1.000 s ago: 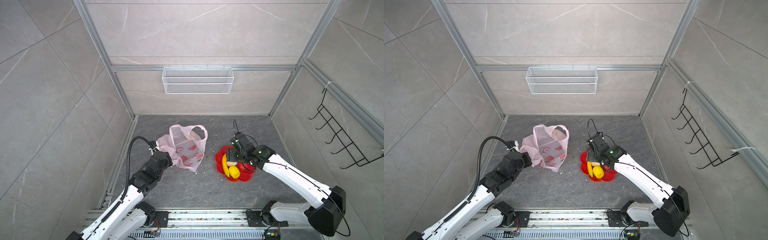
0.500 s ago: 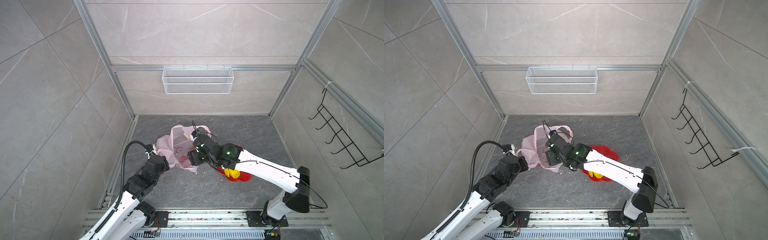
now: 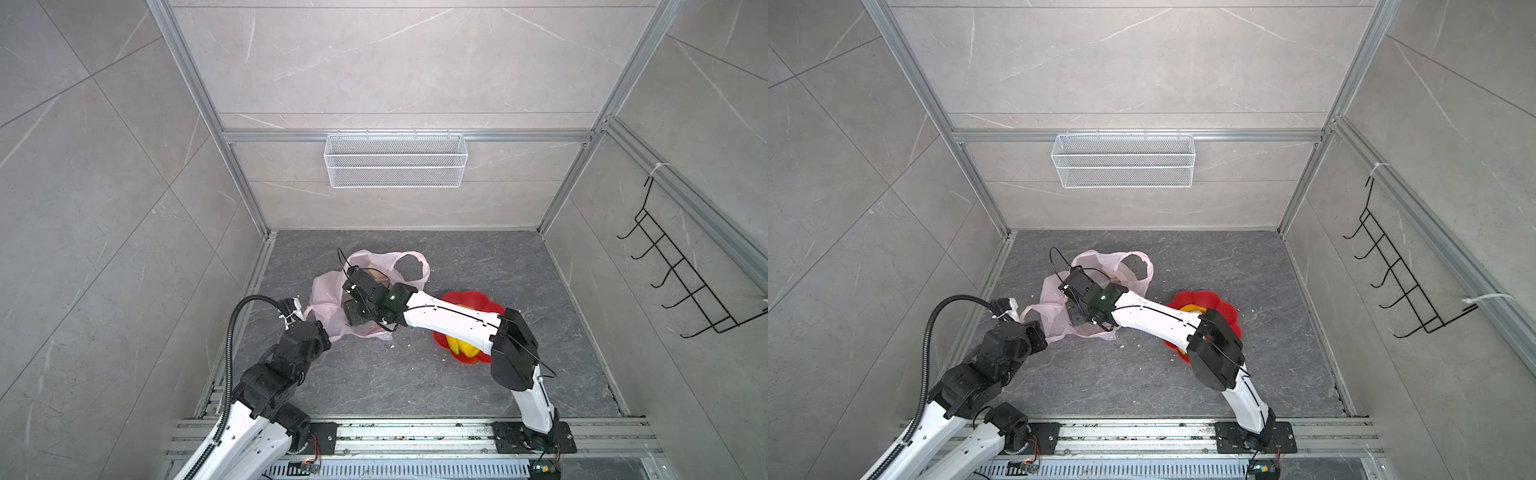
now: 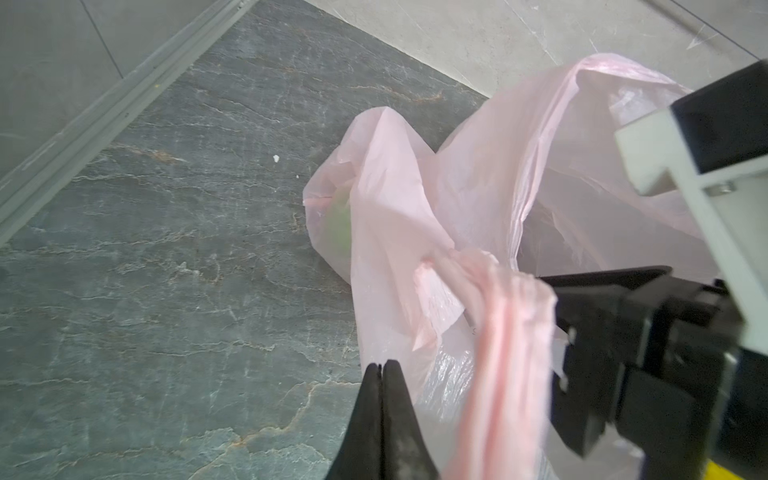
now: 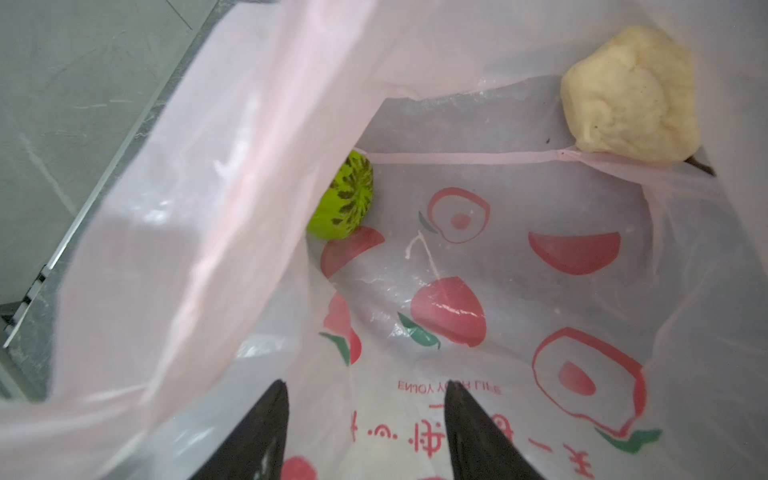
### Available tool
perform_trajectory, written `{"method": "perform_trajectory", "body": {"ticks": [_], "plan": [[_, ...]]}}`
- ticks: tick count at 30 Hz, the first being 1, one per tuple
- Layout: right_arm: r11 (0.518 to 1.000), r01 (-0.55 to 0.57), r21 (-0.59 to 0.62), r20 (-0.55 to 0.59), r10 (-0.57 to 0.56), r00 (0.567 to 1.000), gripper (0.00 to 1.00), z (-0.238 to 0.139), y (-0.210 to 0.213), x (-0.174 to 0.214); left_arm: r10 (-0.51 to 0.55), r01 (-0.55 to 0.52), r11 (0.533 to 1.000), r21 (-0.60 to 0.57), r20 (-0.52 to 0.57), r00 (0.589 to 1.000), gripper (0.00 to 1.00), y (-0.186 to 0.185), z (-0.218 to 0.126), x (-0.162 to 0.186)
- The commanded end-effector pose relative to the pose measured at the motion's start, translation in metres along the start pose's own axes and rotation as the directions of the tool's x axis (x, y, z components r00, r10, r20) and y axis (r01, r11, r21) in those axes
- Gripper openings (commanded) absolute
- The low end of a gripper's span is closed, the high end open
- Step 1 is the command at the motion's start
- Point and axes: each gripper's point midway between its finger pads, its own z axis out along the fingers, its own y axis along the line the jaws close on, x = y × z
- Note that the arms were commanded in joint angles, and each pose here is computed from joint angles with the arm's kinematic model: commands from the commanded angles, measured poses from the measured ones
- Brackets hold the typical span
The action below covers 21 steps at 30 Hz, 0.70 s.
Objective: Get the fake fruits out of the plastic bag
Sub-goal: 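Reach the right gripper into the bag mouth toward the green kiwi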
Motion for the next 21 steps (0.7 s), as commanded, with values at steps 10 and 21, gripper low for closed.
{"method": "perform_trajectory", "body": {"ticks": [10,21], "plan": [[0.992,0.009,-0.127,-0.011,-0.011,1.000,0.69,0.052,0.011,-0.015,-0.092,0.091,0.993,-0.075,-0.019,0.996,0.00,0.037,-0.023,0.016],[0.985,0.023,-0.171,-0.010,-0.025,1.000,0.77,0.087,0.016,-0.019,-0.086,0.079,0.985,-0.155,-0.039,0.996,0.00,0.058,-0.035,0.022]]}}
